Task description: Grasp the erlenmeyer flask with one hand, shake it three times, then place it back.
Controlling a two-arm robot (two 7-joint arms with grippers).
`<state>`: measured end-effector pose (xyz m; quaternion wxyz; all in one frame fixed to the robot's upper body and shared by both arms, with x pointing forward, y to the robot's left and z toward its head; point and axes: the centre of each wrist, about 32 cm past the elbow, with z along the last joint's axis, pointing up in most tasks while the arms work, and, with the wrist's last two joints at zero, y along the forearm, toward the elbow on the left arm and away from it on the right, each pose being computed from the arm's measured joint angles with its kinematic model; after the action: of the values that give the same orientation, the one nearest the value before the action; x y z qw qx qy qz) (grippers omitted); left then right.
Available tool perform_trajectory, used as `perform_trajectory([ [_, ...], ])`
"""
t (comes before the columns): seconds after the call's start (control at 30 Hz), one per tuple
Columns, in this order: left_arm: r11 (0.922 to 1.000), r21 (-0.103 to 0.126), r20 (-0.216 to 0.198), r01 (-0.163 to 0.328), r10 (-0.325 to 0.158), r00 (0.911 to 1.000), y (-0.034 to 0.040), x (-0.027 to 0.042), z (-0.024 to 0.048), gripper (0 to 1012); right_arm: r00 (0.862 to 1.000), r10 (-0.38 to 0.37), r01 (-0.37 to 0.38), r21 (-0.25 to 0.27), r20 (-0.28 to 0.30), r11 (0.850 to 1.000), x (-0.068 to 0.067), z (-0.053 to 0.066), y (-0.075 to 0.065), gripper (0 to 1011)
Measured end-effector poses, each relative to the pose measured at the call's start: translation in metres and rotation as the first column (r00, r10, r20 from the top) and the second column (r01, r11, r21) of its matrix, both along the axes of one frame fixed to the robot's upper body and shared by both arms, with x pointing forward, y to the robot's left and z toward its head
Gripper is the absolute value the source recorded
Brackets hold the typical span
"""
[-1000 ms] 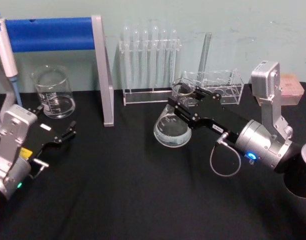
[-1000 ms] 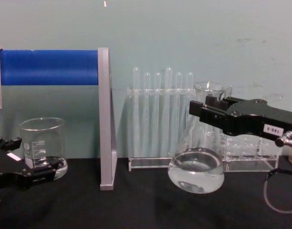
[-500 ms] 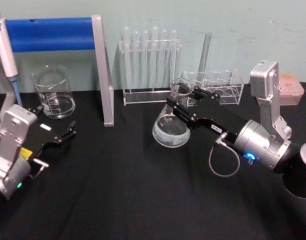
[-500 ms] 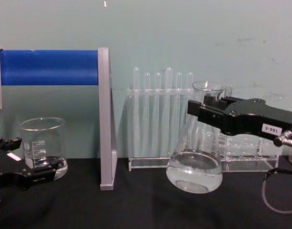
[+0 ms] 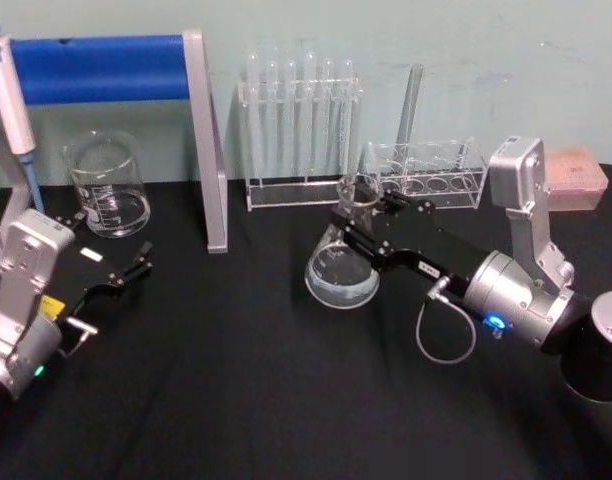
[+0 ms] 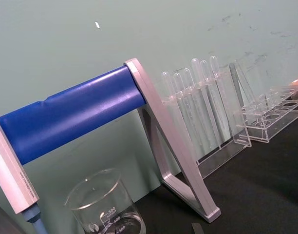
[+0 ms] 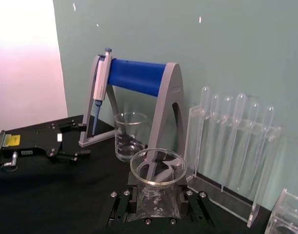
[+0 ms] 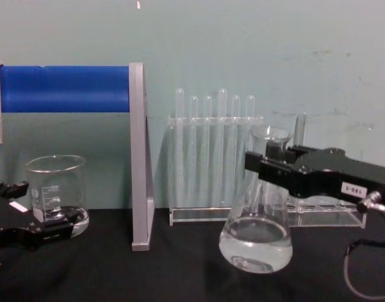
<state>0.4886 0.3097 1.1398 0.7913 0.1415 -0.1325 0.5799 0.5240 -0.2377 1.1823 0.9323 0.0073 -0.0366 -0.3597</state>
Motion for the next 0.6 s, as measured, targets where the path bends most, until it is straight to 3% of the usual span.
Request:
perform_trajectory([
  [0.6,1.0000,0.000,0.000,0.000,0.000,1.0000,0.0000,0.0000,0.0000,1001,0.998,0.031,-0.033,-0.050,-0.048,0.998,0.009,-0.022,-0.003,456],
])
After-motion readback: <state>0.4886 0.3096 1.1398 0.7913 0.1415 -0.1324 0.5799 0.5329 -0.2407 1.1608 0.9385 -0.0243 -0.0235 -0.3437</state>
